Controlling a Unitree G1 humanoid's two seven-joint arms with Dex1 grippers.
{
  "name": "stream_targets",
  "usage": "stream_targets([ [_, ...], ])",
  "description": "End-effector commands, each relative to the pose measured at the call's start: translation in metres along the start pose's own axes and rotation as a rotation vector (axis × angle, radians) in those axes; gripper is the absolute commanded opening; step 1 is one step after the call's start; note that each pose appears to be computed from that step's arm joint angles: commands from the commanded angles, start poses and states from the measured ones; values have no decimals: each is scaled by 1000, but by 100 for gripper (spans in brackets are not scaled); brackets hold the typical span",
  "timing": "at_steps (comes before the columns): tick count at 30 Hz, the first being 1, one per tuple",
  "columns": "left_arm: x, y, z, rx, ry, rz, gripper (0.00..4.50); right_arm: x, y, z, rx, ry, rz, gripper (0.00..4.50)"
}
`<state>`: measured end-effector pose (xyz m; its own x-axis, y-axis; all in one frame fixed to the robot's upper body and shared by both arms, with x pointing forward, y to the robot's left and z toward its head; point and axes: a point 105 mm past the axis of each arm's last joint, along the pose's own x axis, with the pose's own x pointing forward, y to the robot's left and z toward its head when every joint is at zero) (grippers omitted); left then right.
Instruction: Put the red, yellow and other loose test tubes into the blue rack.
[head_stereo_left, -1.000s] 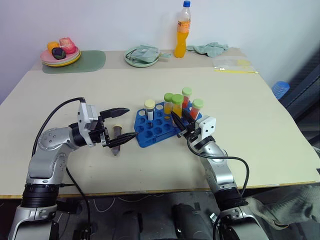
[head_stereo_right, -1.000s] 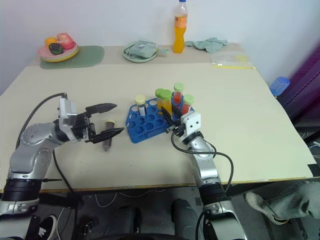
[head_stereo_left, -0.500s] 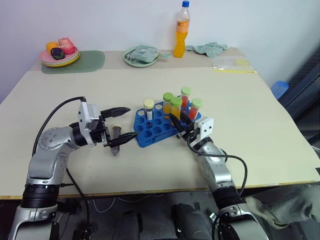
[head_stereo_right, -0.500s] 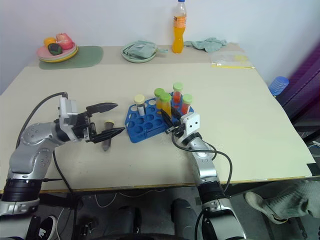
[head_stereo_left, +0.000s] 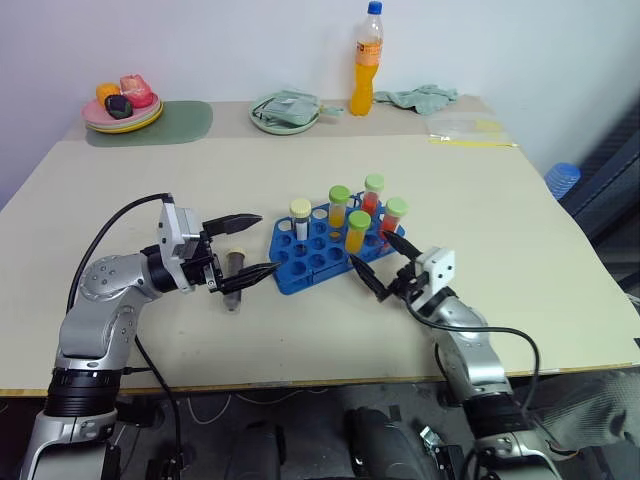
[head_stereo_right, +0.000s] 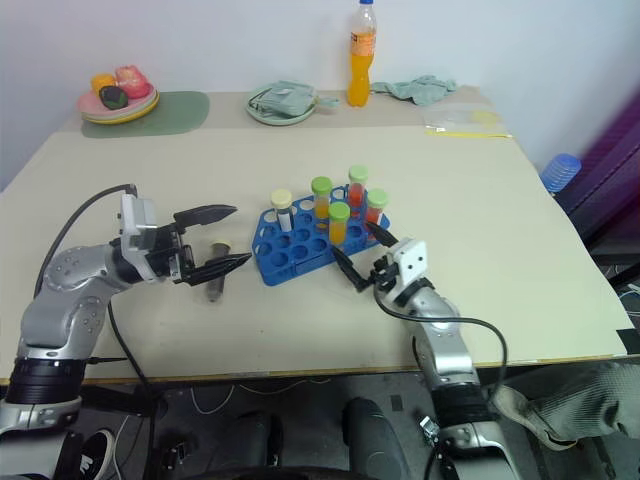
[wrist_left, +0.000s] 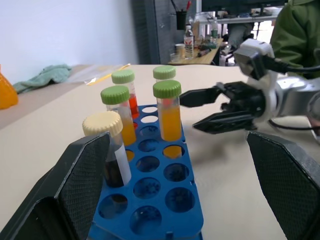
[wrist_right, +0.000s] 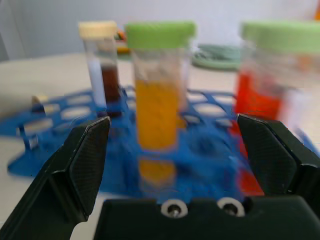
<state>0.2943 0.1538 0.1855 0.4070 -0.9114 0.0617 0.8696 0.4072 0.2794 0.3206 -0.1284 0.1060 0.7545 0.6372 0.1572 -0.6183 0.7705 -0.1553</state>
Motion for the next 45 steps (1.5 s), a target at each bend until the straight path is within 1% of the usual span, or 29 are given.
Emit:
stream_targets([
  [1,-2,0,3,29,-7,9,450,-11,3,19,-28,-21,58,446],
  [5,-8,1,0,39,19,37,450,-27,0,35,-68,10,126,446],
  [8,-15,2,-5,47,63,84,450,-38,-1,52,-81,47,224,446],
  [11,-20,-2,-14,34,147,109,450,-50,-1,74,-68,114,368,446],
  [12,-22,-3,-18,44,199,120,450,-56,-2,80,-53,145,417,446],
  [13,-22,-5,-19,59,222,111,450,-59,-1,83,-44,165,453,446],
  [15,-22,-11,-18,32,246,62,450,-61,1,86,-23,191,495,446],
  [17,-25,-6,-21,25,308,85,450,-59,4,86,-26,203,515,446],
  [20,-27,8,-17,-4,388,227,450,-50,4,82,-19,168,504,446],
  [24,-43,26,-21,-159,546,433,450,-40,14,78,-13,136,516,446],
  [26,-44,37,-18,-254,582,525,450,-36,15,78,-15,120,520,446],
  [28,-44,42,-16,-341,611,576,450,-32,16,79,-17,112,519,446],
  [30,-45,44,-18,-397,675,611,450,-30,17,81,-14,103,520,446],
  [32,-40,43,-17,-491,681,611,450,-28,19,81,-14,98,524,446],
  [36,-37,36,-32,-649,763,572,450,-25,25,79,-5,88,523,446],
  [37,-34,34,-33,-688,754,542,450,-24,26,78,-4,86,523,446],
  [40,-35,25,-37,-755,819,469,450,-22,29,78,3,84,522,446],
  [45,-41,27,-43,-846,928,468,450,-20,30,77,0,84,519,446],
])
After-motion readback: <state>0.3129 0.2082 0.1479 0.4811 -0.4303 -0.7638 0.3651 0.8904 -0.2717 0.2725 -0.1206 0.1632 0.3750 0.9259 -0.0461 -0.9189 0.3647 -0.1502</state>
